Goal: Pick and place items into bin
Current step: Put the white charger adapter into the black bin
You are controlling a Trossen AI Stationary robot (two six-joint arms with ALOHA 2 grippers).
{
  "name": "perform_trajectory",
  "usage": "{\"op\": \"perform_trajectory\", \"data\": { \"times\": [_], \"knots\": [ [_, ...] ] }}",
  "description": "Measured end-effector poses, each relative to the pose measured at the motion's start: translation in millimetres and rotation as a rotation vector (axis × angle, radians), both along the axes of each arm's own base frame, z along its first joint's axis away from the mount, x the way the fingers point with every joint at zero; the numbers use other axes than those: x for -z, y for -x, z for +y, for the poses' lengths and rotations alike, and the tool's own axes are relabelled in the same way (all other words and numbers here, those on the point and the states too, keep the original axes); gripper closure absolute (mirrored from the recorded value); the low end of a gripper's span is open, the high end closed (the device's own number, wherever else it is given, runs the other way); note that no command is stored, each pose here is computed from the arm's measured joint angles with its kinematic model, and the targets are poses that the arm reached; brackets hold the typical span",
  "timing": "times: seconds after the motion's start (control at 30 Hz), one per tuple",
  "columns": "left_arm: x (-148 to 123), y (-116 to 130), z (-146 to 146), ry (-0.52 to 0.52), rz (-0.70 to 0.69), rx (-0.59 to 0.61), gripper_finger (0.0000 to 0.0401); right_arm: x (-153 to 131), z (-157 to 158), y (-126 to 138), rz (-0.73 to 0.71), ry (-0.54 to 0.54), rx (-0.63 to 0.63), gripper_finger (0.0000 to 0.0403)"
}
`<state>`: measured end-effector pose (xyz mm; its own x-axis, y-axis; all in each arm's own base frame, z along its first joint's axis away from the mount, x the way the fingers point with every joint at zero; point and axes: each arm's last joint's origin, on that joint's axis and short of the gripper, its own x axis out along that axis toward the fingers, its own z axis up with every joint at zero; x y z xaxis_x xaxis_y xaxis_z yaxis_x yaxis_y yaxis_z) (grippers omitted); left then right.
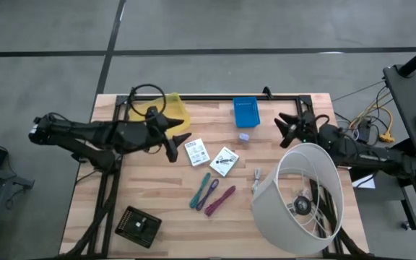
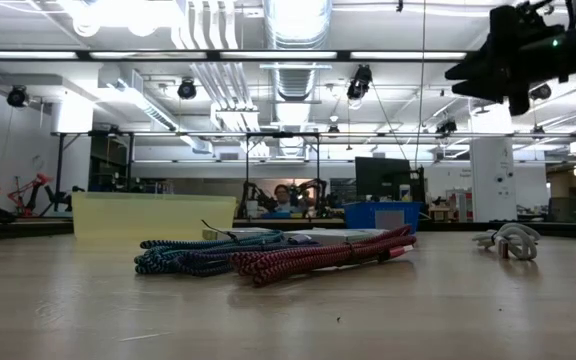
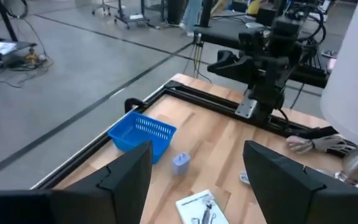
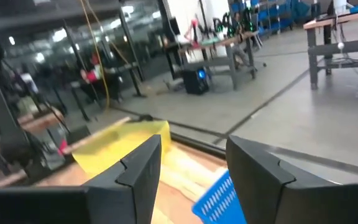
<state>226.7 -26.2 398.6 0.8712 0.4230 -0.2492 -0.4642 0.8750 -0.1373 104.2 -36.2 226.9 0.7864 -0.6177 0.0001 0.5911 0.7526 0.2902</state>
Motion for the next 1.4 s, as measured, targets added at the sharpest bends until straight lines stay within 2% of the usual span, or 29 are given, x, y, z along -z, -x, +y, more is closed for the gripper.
{"op": "perform_trajectory", "data": {
  "times": [0.37, 0.53, 0.73, 0.93, 1.17, 1.27, 1.4],
  "knots": [
    [0.8, 3.1, 12.8, -0.032, 0.013, 0.022, 0.0167, -40.1, 0.5, -1.2, 0.125, 0.05, -0.034, 0.0234],
    [-3.2, 14.8, 28.1, 0.027, -0.079, 0.105, 0.0167, -46.2, -2.1, -14.4, 0.17, 0.038, -0.059, 0.0234],
    [3.6, 29.0, 45.7, -0.084, -0.062, 0.073, 0.0167, -51.9, -7.5, -34.4, 0.238, 0.016, -0.063, 0.0234],
    [21.9, 37.5, 61.7, -0.077, -0.053, 0.121, 0.0167, -61.7, -18.9, -55.0, 0.286, -0.004, -0.05, 0.0234],
    [45.0, 34.9, 78.1, -0.078, -0.126, 0.188, 0.0167, -46.8, -42.0, -79.9, 0.401, -0.086, -0.132, 0.0234],
    [51.5, 33.8, 82.9, -0.075, -0.12, 0.178, 0.0167, -38.9, -50.6, -87.3, 0.45, -0.122, -0.129, 0.0234],
    [55.0, 32.3, 87.1, -0.068, -0.106, 0.178, 0.0167, -33.5, -55.8, -94.8, 0.502, -0.115, -0.135, 0.0234]
  ]
}}
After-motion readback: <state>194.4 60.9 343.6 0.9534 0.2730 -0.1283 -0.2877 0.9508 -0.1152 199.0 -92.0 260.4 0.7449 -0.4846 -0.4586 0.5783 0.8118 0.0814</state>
